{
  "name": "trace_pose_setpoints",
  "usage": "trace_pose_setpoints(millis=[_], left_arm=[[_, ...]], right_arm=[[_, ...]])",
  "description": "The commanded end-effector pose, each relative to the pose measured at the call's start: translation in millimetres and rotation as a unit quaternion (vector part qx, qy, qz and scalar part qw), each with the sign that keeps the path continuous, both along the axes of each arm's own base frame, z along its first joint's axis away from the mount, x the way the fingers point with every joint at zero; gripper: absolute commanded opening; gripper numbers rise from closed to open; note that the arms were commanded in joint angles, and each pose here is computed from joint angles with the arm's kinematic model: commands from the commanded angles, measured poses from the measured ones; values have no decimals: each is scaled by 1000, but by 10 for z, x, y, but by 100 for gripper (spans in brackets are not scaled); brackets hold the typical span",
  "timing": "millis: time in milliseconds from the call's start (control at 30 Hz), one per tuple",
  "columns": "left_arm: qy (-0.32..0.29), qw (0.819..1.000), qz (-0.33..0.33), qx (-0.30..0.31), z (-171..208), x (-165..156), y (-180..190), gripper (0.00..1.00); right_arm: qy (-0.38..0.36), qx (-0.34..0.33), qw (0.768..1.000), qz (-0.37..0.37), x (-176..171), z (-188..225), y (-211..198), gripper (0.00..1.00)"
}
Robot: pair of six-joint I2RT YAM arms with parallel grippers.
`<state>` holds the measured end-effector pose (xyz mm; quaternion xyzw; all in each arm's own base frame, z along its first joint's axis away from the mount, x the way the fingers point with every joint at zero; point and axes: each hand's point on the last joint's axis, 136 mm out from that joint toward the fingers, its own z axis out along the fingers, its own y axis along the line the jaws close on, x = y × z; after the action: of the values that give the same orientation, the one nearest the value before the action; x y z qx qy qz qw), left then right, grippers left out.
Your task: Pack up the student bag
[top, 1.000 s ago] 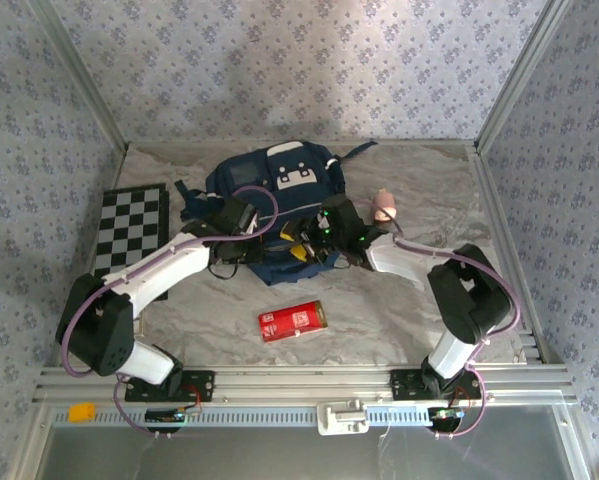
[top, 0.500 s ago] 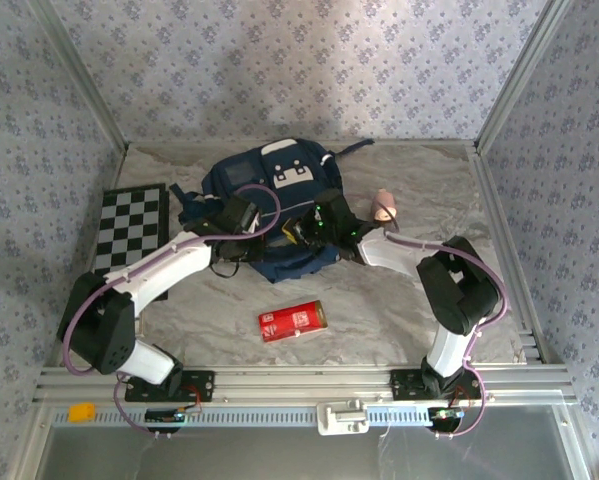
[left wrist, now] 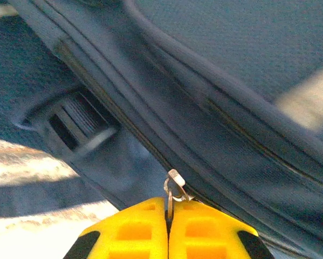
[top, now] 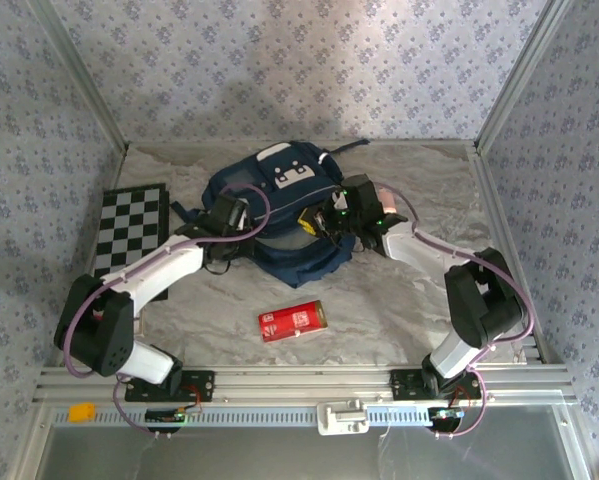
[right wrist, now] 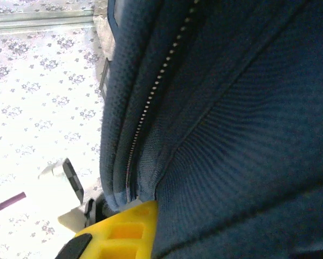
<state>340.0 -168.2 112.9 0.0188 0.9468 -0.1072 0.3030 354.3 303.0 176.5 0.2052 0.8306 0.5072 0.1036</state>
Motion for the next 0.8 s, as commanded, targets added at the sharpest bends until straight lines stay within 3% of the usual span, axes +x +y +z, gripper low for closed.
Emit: trace_pose_setpoints(millis=[0,167,367,400,433,567,667,767], left_arm=[[-64,997,44,9,127,315,314,0],[-79,994,68,-22,151,635,478,0],[-57,996,68,-30,111,695,521,0],[-53,996,61,-34,120,664,491,0],[-49,996,55,-42,129,612,464,0],[-35,998,29,-54,167,323,373,30],[-20,999,13,-49,186,89,314,42],[-20,999,-7,-43,257,-96,185,46]], right_arm=[[-18,2,1000,24,-102,122,-24,0],[-10,-4,1000,19,-123,-4,-2,0],[-36,-26,999,30,-84,-12,81,0],[-40,-29,998,35,-87,-4,85,3],[-43,-40,997,42,-105,-5,78,13],[-68,-113,990,57,-217,-16,-103,43],[-88,-174,979,65,-317,23,-326,52],[-105,-260,958,57,-374,26,-672,57]])
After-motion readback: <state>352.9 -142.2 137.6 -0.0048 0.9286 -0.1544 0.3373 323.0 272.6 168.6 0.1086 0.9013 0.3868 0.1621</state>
